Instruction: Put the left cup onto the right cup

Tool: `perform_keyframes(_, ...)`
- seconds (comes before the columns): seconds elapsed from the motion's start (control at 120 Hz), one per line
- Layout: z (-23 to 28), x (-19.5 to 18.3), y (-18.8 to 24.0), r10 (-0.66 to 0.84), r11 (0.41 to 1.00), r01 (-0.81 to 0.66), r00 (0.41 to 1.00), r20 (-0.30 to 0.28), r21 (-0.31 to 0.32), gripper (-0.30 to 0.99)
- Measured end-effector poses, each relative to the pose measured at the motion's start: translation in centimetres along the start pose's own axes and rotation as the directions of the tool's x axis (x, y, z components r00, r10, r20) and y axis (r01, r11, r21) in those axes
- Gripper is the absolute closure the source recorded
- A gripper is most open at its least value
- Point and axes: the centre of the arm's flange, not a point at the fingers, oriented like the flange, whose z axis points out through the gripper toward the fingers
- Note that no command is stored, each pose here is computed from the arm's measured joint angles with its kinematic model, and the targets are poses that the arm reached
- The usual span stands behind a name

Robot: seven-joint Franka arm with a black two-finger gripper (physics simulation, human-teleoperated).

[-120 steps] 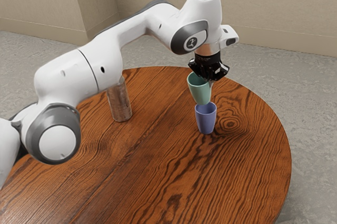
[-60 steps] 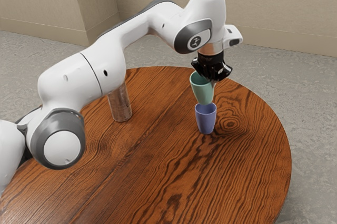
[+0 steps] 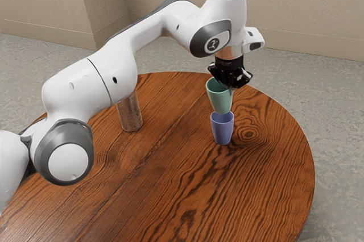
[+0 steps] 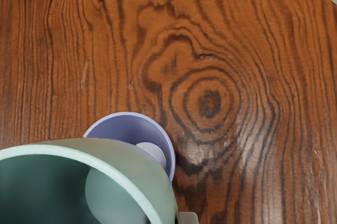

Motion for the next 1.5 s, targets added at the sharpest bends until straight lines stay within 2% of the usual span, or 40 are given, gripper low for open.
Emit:
perform_keyframes(0.425,0.0,0.4,0.3,0.016,1.000,-0.016,0.999,-0.041,0.001,0.79)
perform_keyframes(0.792,0.1,0.0,1.3,0.024,1.000,-0.024,0.999,-0.037,-0.004,0.79)
perform_keyframes(1.5,1.5,0.5,1.5,0.028,0.999,-0.026,0.997,-0.079,0.020,0.79)
